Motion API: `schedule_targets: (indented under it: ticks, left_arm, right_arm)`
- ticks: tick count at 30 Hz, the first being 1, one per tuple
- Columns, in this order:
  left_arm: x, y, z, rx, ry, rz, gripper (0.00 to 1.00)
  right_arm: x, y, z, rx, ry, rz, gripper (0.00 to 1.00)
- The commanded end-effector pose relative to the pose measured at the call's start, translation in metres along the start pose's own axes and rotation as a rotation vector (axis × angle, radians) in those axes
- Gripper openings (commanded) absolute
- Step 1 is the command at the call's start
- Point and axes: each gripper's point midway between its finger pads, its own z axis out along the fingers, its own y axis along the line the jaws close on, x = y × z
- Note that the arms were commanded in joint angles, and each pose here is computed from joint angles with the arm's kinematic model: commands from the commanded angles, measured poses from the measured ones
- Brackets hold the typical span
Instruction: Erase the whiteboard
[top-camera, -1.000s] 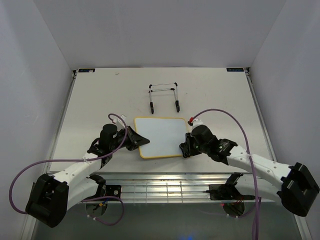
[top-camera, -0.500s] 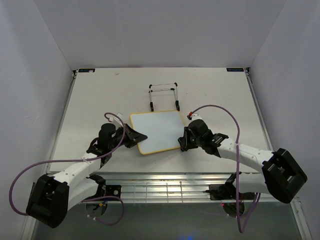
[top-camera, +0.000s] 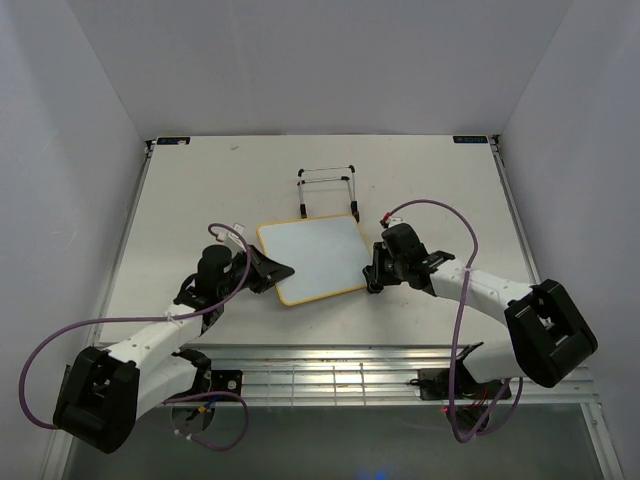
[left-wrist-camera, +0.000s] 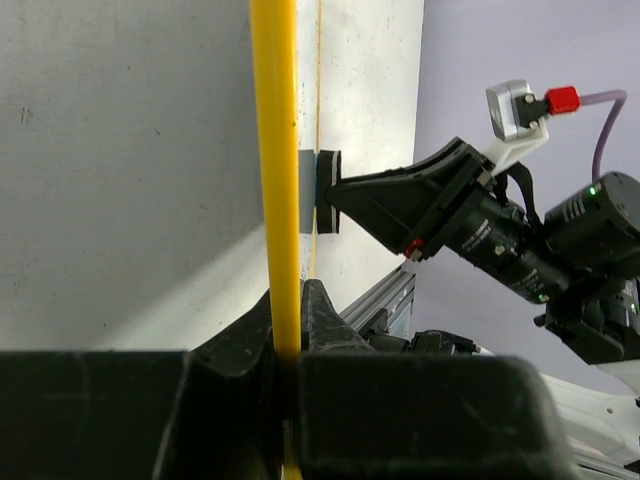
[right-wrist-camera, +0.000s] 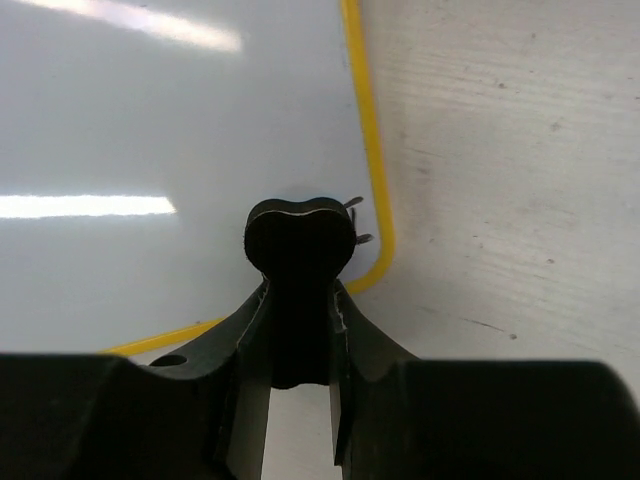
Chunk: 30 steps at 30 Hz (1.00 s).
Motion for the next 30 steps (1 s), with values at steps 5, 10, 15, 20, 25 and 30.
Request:
schedule_targets:
  ticks: [5, 10, 15, 20, 25, 30]
  left_arm:
    - [0.021, -0.014, -0.007, 0.051, 0.132, 0.065, 0.0]
    - [0.023, -0.016, -0.009, 0.058, 0.135, 0.07, 0.0]
    - [0.02, -0.016, -0.011, 0.042, 0.126, 0.09, 0.0]
    - [0.02, -0.017, -0.01, 0.047, 0.129, 0.089, 0.0]
    - [0.019, -0.023, -0.011, 0.062, 0.133, 0.099, 0.0]
    - [0.017, -0.024, -0.011, 0.056, 0.126, 0.107, 0.0]
  right_arm:
    - [0.063, -0.083, -0.004, 0.268, 0.309, -0.083, 0.08]
    - [0.06, -0.094, 0.003, 0.29, 0.336, -0.076, 0.08]
    - [0.044, -0.103, -0.008, 0.316, 0.262, -0.051, 0.08]
    - [0.02, -0.116, -0.031, 0.377, 0.15, 0.002, 0.08]
    - [-0.02, -0.123, -0.065, 0.387, -0.035, 0.071, 0.08]
    - [-0.032, -0.069, -0.074, 0.072, -0.075, -0.002, 0.08]
